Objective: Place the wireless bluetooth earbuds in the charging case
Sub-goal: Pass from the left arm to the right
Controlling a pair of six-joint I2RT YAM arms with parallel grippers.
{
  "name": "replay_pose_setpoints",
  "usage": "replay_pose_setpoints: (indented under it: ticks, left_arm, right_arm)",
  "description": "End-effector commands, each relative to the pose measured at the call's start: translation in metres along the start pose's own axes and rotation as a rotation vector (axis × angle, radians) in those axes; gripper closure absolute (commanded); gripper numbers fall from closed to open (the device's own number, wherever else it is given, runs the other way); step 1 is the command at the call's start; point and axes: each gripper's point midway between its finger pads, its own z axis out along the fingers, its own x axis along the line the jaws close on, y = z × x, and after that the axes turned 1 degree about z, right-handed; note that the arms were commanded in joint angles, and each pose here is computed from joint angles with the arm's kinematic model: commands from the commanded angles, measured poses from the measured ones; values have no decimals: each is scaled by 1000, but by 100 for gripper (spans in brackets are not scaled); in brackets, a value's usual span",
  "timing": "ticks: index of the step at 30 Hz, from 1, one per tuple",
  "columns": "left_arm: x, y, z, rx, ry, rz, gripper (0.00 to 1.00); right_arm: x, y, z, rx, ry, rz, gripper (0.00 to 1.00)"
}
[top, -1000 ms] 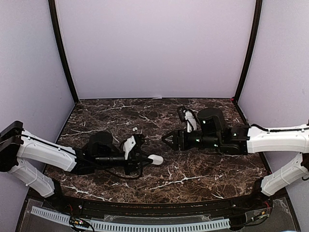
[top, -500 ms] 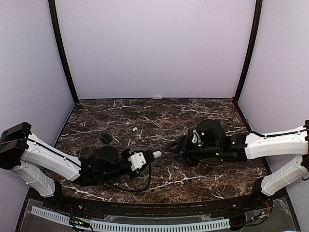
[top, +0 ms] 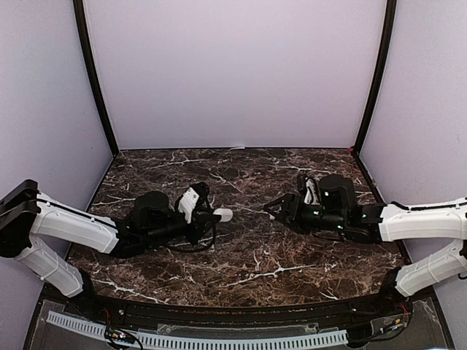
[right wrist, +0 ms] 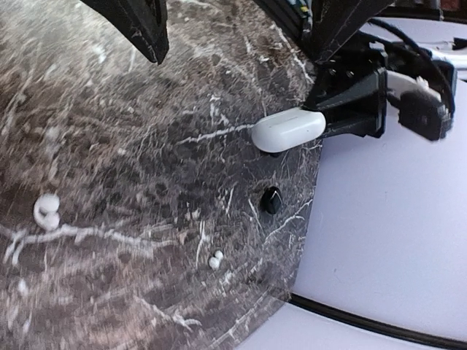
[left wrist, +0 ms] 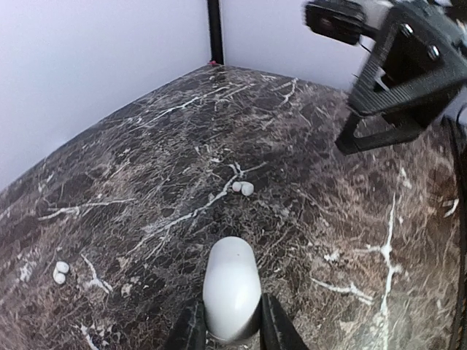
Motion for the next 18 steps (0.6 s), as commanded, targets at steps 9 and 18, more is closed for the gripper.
replay_pose_setpoints:
  ticks: [9,18]
  left_arm:
    - [12,50,-6,42,-226,-760,87]
    - [5,52,-12,50,-280,-948,91]
  right_arm:
    - [55,27,-66,-367,214,-958,35]
    - [72,-36,-40,-383,206,-1691,37]
